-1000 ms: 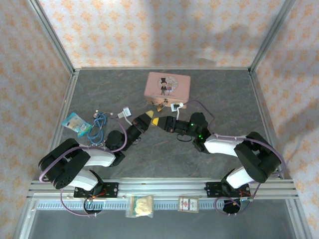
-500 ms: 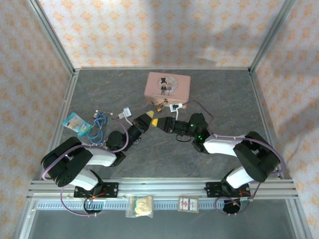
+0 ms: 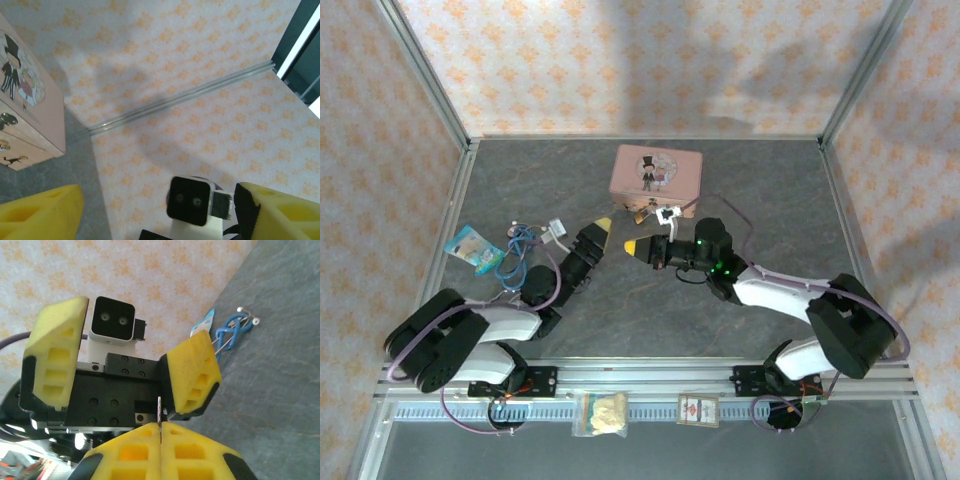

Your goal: Unlock the padlock with the key

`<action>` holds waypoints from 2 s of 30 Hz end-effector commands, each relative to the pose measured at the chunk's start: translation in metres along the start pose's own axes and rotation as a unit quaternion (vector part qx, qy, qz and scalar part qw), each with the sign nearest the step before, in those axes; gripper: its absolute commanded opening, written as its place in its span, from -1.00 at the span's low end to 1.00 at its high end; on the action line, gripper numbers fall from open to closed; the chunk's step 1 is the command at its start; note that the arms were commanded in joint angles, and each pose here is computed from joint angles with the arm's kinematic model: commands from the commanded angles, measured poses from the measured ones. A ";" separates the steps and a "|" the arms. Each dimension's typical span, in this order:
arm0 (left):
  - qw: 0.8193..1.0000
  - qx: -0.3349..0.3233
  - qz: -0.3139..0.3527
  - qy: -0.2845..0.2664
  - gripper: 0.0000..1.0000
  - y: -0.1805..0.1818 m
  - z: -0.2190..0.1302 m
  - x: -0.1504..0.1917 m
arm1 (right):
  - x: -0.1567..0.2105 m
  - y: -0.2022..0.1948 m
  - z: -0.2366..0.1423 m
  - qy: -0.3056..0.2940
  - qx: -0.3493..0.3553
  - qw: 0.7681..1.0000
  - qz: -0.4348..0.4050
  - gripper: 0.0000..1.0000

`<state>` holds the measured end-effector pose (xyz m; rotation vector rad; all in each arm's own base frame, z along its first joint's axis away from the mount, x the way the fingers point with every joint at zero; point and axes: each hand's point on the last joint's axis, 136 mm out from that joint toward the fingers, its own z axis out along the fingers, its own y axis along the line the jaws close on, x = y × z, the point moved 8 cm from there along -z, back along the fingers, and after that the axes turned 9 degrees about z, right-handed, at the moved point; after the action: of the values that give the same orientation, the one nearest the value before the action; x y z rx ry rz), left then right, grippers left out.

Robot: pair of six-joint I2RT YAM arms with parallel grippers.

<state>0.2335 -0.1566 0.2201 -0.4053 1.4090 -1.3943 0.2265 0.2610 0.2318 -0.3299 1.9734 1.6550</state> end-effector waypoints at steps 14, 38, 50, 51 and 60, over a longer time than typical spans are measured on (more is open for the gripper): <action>0.989 -0.010 0.093 0.116 0.05 -0.012 0.011 0.012 | -0.017 0.014 0.000 0.063 0.039 0.988 -0.139 -1.00; 0.988 0.019 0.095 0.117 -1.00 -0.019 0.014 0.012 | -0.024 0.008 -0.004 0.043 0.036 0.994 -0.096 -0.57; 0.994 0.031 0.061 0.085 -1.00 -0.018 0.015 0.013 | -0.019 0.011 -0.025 -0.053 -0.077 0.995 0.025 -0.05; 0.994 0.032 0.060 0.084 -1.00 -0.019 0.016 0.013 | -0.017 0.012 -0.025 -0.052 -0.084 0.995 0.029 -0.05; 0.994 0.039 0.054 0.082 -1.00 -0.021 0.017 0.016 | -0.009 0.010 -0.018 -0.046 -0.105 0.992 0.053 -0.06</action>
<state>0.2354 -0.1839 0.2242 -0.1640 1.5571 -1.3787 0.2265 0.2422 0.2409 -0.2171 1.8445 1.8711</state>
